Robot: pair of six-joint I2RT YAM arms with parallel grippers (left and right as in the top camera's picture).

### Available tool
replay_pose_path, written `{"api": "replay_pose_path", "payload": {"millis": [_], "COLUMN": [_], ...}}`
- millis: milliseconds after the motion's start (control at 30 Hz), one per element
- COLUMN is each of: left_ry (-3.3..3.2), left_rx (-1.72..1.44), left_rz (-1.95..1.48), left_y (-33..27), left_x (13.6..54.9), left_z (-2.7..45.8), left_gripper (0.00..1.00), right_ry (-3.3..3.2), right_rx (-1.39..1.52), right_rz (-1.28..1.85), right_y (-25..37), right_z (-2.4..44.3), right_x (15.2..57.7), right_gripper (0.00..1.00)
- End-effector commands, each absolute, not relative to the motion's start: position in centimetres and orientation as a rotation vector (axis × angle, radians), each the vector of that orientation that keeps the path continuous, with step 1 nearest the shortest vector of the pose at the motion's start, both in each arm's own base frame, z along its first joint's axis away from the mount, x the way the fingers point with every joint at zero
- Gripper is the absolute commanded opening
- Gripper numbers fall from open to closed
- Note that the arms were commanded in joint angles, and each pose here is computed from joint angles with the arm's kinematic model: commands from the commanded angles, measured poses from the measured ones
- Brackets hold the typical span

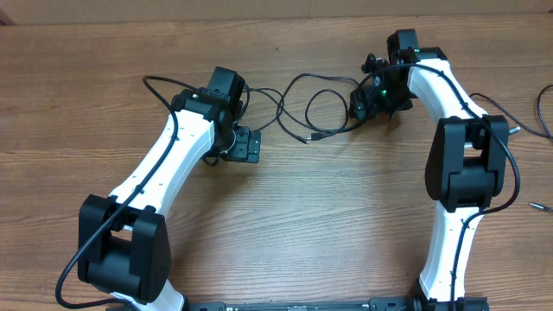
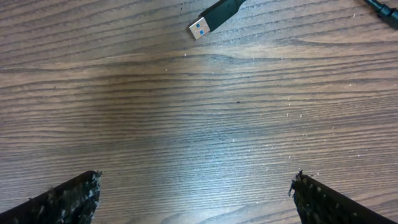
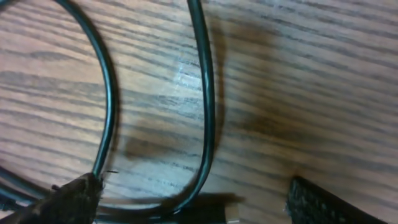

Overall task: Untangle cables
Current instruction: 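Grasp a cable strand from the loops with the right gripper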

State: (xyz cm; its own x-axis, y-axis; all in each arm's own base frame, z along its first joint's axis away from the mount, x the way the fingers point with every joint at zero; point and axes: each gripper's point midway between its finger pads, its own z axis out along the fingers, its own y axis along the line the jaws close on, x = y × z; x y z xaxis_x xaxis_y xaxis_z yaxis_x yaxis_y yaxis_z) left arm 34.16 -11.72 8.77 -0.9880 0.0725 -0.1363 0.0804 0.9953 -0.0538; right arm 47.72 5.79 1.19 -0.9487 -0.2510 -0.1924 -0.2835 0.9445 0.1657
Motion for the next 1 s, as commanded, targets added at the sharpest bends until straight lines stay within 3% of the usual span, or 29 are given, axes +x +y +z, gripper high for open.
{"api": "replay_pose_path", "payload": {"millis": [0, 233, 367, 600, 967], "left_ry": [3.002, 3.002, 3.002, 3.001, 3.005], "left_rx": [0.102, 0.102, 0.102, 0.102, 0.102], "left_rz": [-0.104, -0.104, -0.104, -0.105, -0.103], "left_y": [-12.0, -12.0, -12.0, -12.0, -12.0], "left_x": [34.0, 34.0, 34.0, 34.0, 33.9], "left_z": [9.0, 9.0, 9.0, 9.0, 9.0], "left_gripper": [1.0, 0.99, 1.0, 1.0, 1.0], "right_ry": [2.917, 2.913, 2.909, 2.913, 2.916], "right_rx": [-0.422, -0.422, -0.424, -0.453, -0.48], "right_rz": [0.275, 0.275, 0.311, 0.324, -0.108], "right_y": [5.9, 5.9, 6.3, 7.4, 6.1], "right_z": [1.1, 1.1, 1.2, 1.2, 0.8], "right_x": [48.2, 48.3, 48.2, 47.9, 48.6], "right_gripper": [0.86, 0.64, 0.57, 0.57, 0.57]}}
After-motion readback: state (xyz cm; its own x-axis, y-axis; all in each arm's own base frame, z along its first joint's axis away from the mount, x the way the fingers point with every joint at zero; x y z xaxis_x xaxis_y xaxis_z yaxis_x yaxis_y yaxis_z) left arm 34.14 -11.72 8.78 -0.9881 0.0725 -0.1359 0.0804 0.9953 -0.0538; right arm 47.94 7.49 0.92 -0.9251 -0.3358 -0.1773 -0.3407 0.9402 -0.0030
